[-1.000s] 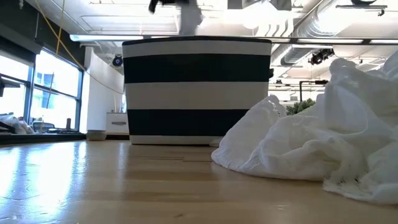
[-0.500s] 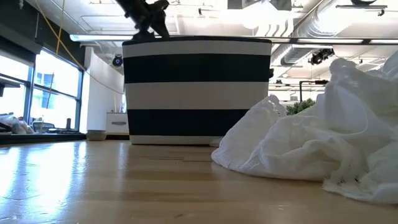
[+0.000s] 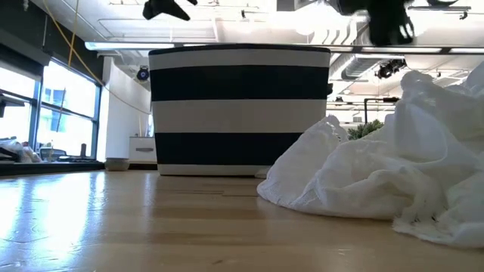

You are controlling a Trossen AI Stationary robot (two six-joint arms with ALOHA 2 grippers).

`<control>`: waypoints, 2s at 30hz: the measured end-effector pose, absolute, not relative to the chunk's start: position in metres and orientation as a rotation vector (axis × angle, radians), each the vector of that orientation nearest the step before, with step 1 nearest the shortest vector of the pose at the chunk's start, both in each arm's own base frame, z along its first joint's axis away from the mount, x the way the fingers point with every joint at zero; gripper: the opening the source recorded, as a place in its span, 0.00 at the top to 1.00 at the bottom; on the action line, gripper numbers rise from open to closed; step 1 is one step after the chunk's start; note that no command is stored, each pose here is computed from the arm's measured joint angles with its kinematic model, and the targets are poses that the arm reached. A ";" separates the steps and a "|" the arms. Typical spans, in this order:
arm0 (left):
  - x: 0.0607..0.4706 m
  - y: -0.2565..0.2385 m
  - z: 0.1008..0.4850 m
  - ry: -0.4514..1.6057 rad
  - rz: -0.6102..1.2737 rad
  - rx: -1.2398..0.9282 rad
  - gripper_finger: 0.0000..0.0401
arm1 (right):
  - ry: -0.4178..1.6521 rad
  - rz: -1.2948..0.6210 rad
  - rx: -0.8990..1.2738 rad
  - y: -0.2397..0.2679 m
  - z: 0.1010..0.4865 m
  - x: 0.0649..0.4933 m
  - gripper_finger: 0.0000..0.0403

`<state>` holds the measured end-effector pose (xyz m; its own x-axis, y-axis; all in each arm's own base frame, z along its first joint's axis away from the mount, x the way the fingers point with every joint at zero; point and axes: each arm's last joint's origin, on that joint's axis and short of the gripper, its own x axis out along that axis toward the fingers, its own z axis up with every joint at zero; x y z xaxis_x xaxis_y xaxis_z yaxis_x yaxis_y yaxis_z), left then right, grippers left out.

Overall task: Sort clothes
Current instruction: Put the top white shirt into the blue bin

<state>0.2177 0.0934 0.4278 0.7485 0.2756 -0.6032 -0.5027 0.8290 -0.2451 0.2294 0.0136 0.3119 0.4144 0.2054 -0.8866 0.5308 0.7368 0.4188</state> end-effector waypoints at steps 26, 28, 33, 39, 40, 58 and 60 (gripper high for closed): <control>0.246 0.067 0.415 0.652 0.392 -0.367 0.49 | 1.247 -0.014 0.485 0.046 0.162 0.246 0.96; 0.247 0.066 0.415 0.649 0.389 -0.370 0.49 | 1.200 -0.015 0.479 0.046 0.185 0.255 0.95; 0.249 0.065 0.418 0.617 0.371 -0.362 0.49 | 1.042 0.037 0.365 0.040 0.267 0.272 0.98; 0.257 0.061 0.428 0.506 0.269 -0.304 0.49 | 0.709 -0.059 0.247 0.015 0.380 0.281 0.98; 0.259 0.060 0.431 0.475 0.222 -0.288 0.49 | 0.642 -0.082 0.219 0.011 0.398 0.280 0.98; 0.327 0.065 0.447 0.008 -0.004 -0.135 0.30 | -0.030 -0.233 0.019 -0.034 0.540 0.277 0.99; 0.340 0.064 0.436 0.038 -0.062 -0.190 0.28 | -0.056 -0.232 0.018 -0.034 0.546 0.281 0.99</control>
